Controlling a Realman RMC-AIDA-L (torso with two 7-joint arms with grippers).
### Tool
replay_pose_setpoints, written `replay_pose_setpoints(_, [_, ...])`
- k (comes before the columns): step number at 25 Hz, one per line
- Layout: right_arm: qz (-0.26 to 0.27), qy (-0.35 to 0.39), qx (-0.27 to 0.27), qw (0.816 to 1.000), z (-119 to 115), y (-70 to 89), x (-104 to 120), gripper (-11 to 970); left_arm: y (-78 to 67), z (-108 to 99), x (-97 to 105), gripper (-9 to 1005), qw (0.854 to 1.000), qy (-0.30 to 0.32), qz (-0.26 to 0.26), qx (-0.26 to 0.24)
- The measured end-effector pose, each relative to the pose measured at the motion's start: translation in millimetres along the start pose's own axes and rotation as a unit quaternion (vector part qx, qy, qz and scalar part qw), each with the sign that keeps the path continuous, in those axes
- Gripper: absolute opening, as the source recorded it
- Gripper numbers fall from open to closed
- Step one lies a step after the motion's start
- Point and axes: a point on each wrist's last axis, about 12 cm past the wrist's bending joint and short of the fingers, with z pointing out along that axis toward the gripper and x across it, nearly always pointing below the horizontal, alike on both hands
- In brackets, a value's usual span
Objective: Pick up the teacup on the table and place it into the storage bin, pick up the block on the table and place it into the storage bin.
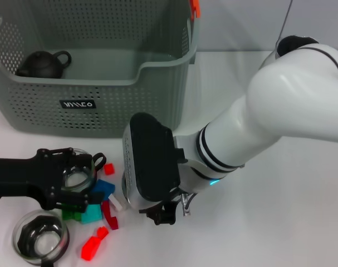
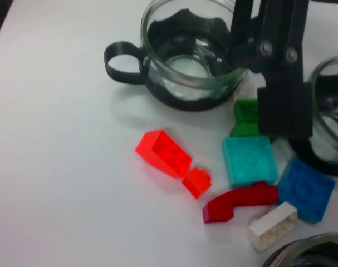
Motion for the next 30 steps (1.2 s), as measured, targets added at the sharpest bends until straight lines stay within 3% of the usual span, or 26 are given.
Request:
replay_pose_setpoints(2, [0.005, -0.005, -0.003, 1.000, -6.4, -0.3, 0.0, 67, 0.1, -1.3, 0.0, 929, 1.000, -0.002, -0.001, -0.001])
replay_pose_setpoints(5, [0.019, -0.008, -0.003, 1.000, -23.3, -4.8, 4.1, 66, 0.2, -2.0, -0.3, 929, 1.000, -0.002, 0.000, -0.002])
replay_pose_setpoints(14, [0.060, -0.034, -0.006, 0.998, -114.6, -11.4, 9.9, 65, -0.1, -1.1, 0.2, 928, 1.000, -0.003, 0.002, -0.001])
replay_pose_setpoints(22, [0.023, -0.138, -0.010, 0.990, -190.8, -26.2, -16.0, 65, 0.2, 0.5, -2.1, 928, 1.000, -0.004, 0.006, 0.001])
replay_pose_setpoints(26, [0.004, -0.207, 0.031, 0.978, -216.7, -42.5, -31.1, 64, 0.6, 1.8, -3.1, 927, 1.000, -0.005, 0.009, 0.003])
replay_pose_setpoints(30, [0.053, -0.278, 0.117, 0.952, -219.0, -73.5, -37.8, 64, 1.0, 2.2, -3.2, 927, 1.000, -0.006, 0.015, 0.001])
